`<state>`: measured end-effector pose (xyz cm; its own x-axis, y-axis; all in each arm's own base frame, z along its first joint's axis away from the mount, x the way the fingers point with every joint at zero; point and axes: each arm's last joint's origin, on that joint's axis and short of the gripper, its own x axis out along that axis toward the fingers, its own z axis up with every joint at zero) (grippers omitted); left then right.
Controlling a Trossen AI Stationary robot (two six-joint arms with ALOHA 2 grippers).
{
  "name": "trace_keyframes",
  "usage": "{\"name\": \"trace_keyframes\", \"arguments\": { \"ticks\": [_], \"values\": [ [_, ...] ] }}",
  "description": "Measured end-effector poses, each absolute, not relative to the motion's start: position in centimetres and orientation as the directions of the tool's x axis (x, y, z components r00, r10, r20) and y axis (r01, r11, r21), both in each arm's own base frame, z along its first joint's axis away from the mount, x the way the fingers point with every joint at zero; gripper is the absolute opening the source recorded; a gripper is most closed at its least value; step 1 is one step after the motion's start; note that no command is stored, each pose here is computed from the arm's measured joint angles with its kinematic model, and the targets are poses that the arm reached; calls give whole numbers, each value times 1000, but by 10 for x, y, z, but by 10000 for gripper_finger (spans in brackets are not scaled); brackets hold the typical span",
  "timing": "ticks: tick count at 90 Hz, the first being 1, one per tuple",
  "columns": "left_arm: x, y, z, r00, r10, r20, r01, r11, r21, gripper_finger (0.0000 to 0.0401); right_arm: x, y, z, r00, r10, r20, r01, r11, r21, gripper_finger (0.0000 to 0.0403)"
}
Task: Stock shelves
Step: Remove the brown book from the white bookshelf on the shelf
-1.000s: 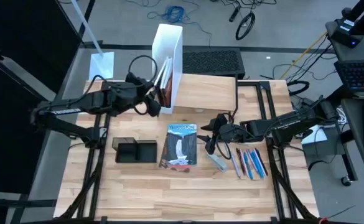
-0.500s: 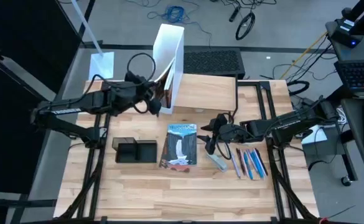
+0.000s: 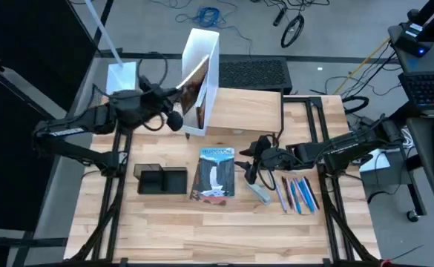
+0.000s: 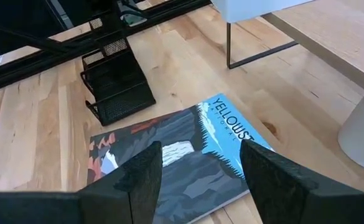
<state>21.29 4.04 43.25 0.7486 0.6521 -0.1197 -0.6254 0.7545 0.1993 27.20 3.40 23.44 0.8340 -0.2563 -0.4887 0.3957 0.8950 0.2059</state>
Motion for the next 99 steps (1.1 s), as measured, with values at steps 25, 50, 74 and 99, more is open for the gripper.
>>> {"name": "trace_keyframes", "arguments": {
  "ticks": [25,50,74,99],
  "values": [
    [198,27,459,792,606,-72,-572,778,259,15,272,34,235,837,-253,-486,387,901,198,196],
    [182,8,479,864,495,-96,-434,828,356,4,277,35,245,886,-240,-396,318,937,145,196],
    [158,-1,504,893,437,-109,-375,854,360,2,280,34,265,946,-234,-223,240,971,3,196],
    [137,-10,511,930,321,-178,-237,896,377,1,283,28,285,967,-253,-31,249,964,-96,196]
  ]
}}
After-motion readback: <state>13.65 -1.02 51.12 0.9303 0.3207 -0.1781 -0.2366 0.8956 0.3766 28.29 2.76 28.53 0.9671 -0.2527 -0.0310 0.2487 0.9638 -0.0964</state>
